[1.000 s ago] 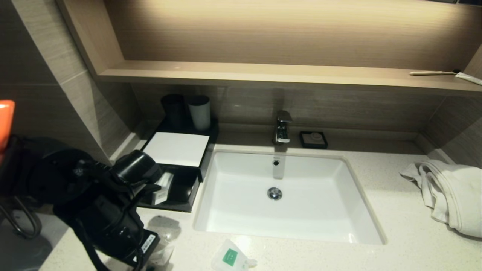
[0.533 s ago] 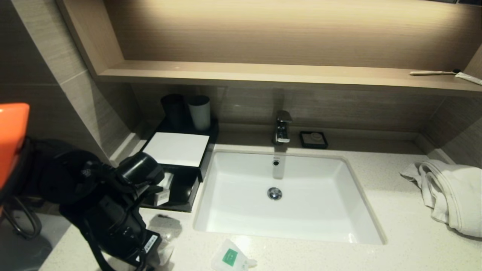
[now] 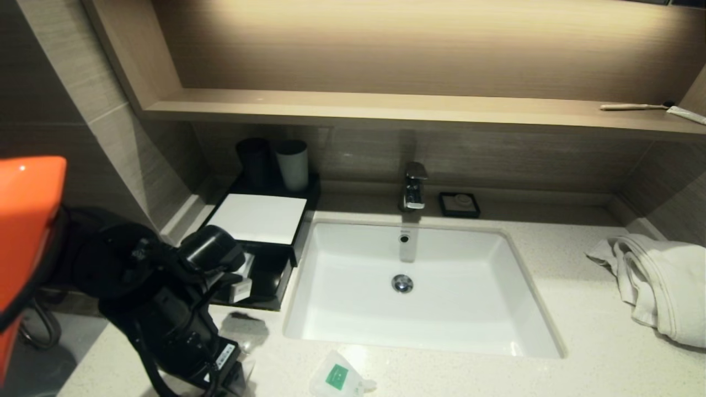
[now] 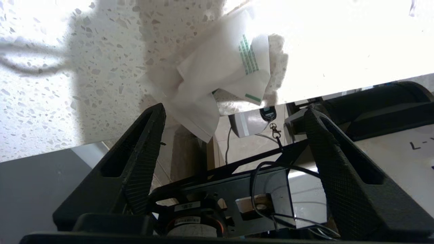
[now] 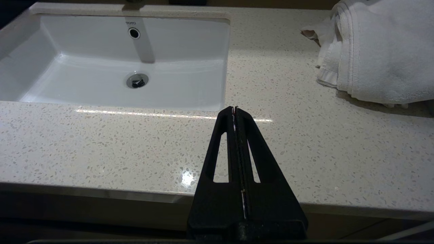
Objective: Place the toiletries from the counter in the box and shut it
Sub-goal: Pick up the bathroom toiletry
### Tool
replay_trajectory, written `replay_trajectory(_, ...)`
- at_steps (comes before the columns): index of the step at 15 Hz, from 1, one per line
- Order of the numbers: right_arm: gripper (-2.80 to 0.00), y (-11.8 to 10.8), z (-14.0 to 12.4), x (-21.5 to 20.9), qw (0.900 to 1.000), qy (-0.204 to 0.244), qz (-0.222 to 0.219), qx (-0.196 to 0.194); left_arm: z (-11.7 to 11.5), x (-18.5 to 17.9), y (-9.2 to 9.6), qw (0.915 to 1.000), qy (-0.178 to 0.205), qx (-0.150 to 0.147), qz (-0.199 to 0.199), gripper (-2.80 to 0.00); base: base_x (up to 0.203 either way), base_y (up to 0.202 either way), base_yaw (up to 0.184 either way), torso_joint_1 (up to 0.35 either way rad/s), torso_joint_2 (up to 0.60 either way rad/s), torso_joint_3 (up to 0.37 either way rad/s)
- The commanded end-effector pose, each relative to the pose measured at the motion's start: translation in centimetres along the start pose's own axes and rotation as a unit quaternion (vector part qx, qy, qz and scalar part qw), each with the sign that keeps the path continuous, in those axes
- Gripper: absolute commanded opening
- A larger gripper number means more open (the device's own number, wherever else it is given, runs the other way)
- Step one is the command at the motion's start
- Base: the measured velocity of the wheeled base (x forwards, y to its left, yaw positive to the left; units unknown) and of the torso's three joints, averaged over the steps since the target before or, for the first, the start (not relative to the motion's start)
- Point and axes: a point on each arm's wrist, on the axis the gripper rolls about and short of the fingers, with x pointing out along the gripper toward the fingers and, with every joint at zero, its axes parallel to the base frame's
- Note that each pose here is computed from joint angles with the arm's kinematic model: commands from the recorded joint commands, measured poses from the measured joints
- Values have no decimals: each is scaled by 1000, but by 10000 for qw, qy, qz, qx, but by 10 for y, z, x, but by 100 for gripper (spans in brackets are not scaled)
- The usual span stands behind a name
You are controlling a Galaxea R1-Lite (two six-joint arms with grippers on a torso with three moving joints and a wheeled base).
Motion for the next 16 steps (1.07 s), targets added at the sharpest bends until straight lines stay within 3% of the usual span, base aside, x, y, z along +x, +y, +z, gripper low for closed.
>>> replay_trajectory(1, -280, 0, 0, 0, 10000, -1, 1, 2, 2, 5, 1, 9999, 104, -23, 12, 0, 0, 0, 0, 0, 0, 0)
replay_trajectory(5, -280, 0, 0, 0, 10000, -1, 1, 2, 7, 17, 4, 9993, 229, -85, 273, 0, 0, 0, 0, 0, 0, 0)
replay_trajectory(16, -280, 0, 0, 0, 10000, -1, 1, 2, 6, 25, 7, 9990, 295, -156, 295, 0, 0, 0, 0, 0, 0, 0)
